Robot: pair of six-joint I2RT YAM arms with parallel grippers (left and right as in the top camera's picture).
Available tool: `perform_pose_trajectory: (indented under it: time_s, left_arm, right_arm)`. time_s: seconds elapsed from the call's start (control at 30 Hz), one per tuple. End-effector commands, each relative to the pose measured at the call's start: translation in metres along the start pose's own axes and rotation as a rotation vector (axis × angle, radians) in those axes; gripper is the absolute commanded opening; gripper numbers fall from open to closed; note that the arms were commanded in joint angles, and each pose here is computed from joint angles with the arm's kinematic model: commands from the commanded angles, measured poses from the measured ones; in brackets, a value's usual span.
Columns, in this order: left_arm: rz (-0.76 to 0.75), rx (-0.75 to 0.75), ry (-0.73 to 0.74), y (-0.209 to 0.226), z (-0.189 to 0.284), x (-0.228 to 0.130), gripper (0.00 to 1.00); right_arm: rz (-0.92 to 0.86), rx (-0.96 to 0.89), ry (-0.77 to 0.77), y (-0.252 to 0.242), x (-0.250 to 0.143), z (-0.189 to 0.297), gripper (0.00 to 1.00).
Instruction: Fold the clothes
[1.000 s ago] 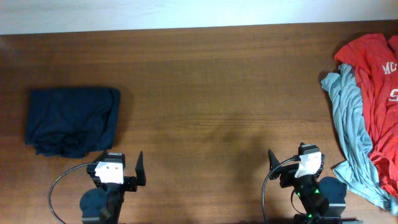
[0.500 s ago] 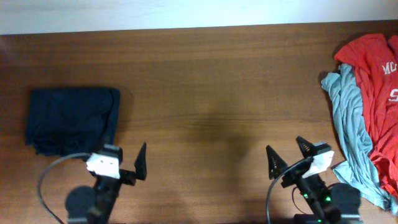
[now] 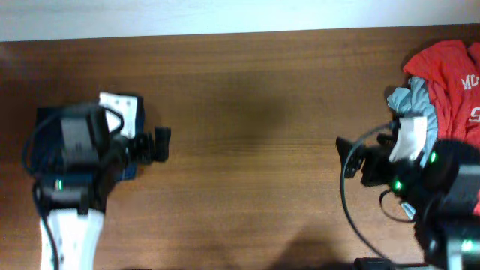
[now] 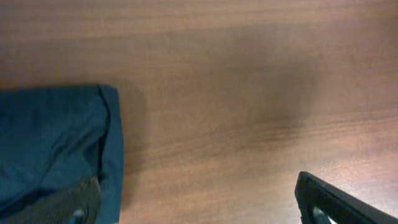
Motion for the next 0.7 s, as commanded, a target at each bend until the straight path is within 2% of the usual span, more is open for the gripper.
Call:
perform_pose_trajectory:
  time_s: [0.0,0.07,0.13,0.23,0.47,0.67]
  left_arm:
    - [-0.007,-0.029,0.034,0.003,-0.015,0.014,0.99]
    - [0.001,-0.063,0.055,0.001,-0.025,0.011,0.99]
    - [0.009,-0.099,0.073,-0.002,-0.034,0.009,1.0]
    - [0.019,-0.129,0.098,-0.004,-0.044,0.006,0.99]
    - [0.035,-0.195,0.123,-0.01,-0.057,0.002,0.99]
    - [0.036,-0.196,0.127,-0.01,-0.058,0.001,0.99]
  right_arm:
    - [0.007,0.0,0.1,0.004,0.009,-0.006,0.99]
    - [-0.056,-0.123,0.135,-0.014,0.01,-0.012,0.99]
    - [-0.242,-0.361,0.127,-0.052,0.012,-0.013,0.99]
    - [-0.41,-0.577,0.114,-0.098,0.013,-0.009,0.99]
    - [-0.931,-0.918,0.063,-0.226,0.0,0.025,0.99]
    - [-1.208,-1.047,0.103,-0.293,-0.032,0.044,0.99]
Point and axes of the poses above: each gripper's point midway between its finger pads, its own z axis back along the fingers, its own y axis along the line the jaws close on, x = y × z, the point moved 3 cm from there along z, back along the fingers, and after that the axes turned 14 degrees about -z, right-handed, at the moved point
